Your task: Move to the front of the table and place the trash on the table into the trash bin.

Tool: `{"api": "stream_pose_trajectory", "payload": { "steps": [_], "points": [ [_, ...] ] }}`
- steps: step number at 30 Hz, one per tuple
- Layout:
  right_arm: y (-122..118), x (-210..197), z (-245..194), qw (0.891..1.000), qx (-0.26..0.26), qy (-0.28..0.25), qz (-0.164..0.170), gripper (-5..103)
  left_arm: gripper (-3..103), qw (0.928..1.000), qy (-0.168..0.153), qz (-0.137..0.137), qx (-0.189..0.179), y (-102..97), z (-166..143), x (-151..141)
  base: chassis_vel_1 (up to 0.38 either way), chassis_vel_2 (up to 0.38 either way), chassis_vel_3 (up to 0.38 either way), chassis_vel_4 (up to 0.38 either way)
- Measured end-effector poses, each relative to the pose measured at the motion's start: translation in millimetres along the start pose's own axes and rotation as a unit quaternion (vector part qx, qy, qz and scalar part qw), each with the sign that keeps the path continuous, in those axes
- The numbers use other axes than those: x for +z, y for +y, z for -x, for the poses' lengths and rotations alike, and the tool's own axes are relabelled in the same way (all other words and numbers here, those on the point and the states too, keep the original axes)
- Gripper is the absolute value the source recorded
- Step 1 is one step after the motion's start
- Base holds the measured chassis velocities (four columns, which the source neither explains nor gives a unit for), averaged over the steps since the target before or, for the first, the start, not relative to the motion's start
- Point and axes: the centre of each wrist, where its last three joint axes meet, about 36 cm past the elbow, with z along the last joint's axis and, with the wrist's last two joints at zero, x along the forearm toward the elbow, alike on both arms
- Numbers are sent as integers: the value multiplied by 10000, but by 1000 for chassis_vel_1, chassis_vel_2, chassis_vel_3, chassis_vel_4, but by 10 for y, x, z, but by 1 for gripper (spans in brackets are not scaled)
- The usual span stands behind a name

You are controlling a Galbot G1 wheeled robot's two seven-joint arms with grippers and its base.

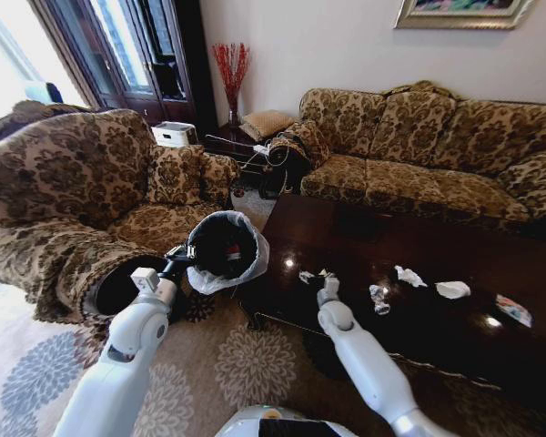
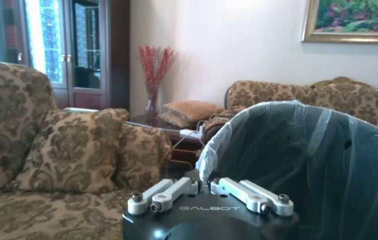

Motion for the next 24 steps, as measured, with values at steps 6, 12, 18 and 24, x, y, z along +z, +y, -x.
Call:
{"api": "stream_pose_trajectory", "payload": {
  "steps": [6, 12, 18, 24],
  "points": [
    [50, -16, 16, 9998, 209, 29, 17, 85, 4, 10000, 20, -16, 36, -11, -7, -3, -66, -46, -62, -64],
    [47, 5, -39, 9998, 209, 49, 13, 76, 4, 10000, -3, -9, 75, -6, -2, -25, -101, -91, -82, -99],
    [42, 47, -37, 9999, 52, 95, 35, 59, 4, 10000, -23, -6, 87, -4, -11, -44, -72, -71, -72, -80],
    [99, 53, -34, 9998, -98, 114, 98, 37, 4, 9999, -69, 25, 92, 1, -35, -84, 0, 0, 0, 0]
  ]
}}
